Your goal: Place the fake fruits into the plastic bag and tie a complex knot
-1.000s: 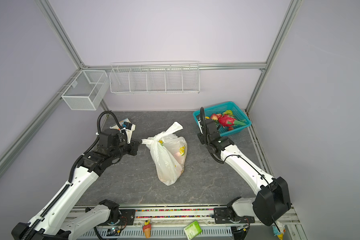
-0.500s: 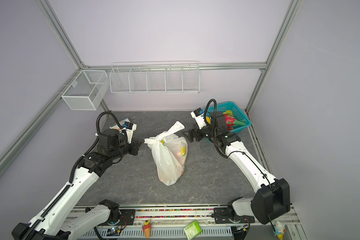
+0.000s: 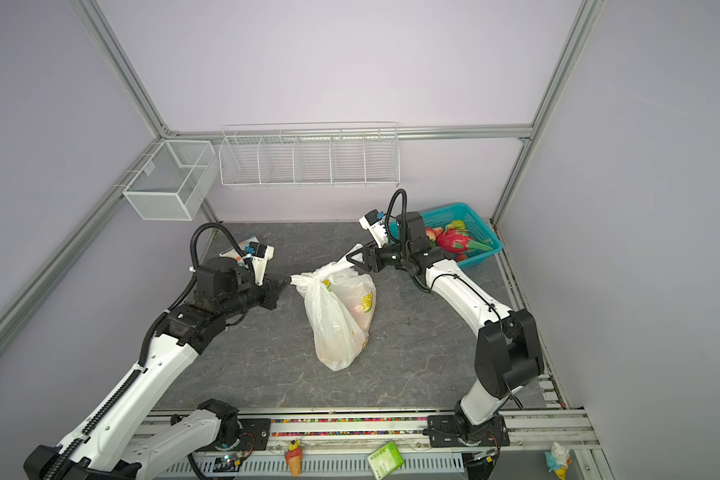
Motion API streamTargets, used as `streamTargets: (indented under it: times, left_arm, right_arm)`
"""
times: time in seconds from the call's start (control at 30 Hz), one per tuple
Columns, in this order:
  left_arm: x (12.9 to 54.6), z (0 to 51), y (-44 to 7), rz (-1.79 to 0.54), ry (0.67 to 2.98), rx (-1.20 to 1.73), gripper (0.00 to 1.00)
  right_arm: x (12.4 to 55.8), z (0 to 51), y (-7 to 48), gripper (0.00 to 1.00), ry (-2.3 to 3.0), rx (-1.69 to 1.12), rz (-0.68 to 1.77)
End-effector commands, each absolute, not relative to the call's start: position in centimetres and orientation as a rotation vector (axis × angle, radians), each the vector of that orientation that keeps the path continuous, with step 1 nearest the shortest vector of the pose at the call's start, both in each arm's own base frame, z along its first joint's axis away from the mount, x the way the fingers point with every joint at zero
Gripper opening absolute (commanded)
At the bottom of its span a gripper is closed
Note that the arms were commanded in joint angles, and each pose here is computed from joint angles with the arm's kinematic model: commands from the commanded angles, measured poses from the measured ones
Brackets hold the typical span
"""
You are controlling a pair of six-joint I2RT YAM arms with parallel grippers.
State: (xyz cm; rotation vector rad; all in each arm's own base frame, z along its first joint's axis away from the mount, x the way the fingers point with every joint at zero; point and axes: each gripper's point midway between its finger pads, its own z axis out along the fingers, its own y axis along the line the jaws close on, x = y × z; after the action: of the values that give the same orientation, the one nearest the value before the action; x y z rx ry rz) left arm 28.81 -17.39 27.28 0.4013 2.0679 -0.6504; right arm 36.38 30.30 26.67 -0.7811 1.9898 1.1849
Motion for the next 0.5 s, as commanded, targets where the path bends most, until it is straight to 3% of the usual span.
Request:
streamTargets:
  times: [0.0,0.1,0.47]
  left_arm:
    - [29.0,27.6,-16.8,-0.623,2.050,0.369,0.00]
    - [29.4,27.7,-15.7,-0.550,2.051,0.332,0.00]
    - [30.2,24.0,-12.7,-0.281,2.192,0.332,0.00]
  right_arm:
    - [35.1,27.3,29.7,0.24,1.960,-0.798,1.189]
    - [34.9,26.5,28.3,0.07,1.999,-0.763,1.099]
    - [35.1,21.6,18.7,0.07,2.234,-0.533,0.377]
